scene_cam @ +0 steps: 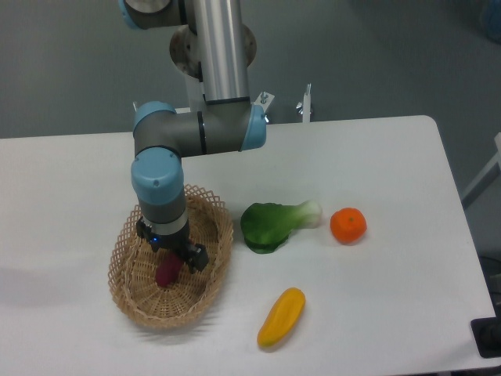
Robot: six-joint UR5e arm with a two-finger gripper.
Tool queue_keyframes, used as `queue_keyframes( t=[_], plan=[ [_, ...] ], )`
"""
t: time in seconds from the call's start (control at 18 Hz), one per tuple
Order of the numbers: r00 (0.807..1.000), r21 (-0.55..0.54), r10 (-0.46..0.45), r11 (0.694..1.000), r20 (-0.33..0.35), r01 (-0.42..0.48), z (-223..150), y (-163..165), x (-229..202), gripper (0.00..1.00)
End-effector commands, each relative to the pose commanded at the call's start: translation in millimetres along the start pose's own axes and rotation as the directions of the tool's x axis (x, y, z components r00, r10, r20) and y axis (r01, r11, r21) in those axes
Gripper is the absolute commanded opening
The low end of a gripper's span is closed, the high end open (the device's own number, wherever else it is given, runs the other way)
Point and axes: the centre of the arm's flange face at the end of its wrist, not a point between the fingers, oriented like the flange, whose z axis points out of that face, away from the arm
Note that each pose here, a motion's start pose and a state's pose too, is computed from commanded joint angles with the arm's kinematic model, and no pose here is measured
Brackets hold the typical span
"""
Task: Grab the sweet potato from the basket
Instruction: 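Lower the gripper into the basket and close it on the sweet potato, then lift the sweet potato out of the basket and carry it past the tangerine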
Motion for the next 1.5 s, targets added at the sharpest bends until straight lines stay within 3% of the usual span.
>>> queue_keyframes(
  t=[0.11,0.17,0.28,0.33,0.44,0.56,1.06,1.28,1.5],
  plan=[
    [1.000,-0.005,0.000,1.000,0.009,0.000,0,0,-1,1.00],
    [1.000,-0.012,0.000,1.000,0.020,0.000,0,0,-3,0.93],
    [1.000,-0.010,0.000,1.000,0.029,0.000,-4,-1,-4,0.58],
    [1.000,-0.007,0.002,1.000,0.031,-0.002,-5,-2,-5,0.47],
    [0.999,-0.006,0.005,1.000,0.037,-0.005,-7,-3,-6,0.30],
    [0.999,-0.012,0.008,1.000,0.047,-0.008,-8,-2,-7,0.22],
    [0.994,0.056,0.007,0.998,0.113,-0.013,-52,-21,-27,0.19],
    [0.983,0.135,-0.042,0.991,0.180,0.018,-107,-32,-69,0.19],
    [0.961,0.216,-0.123,0.974,0.246,0.069,-163,-22,-123,0.19]
  ],
)
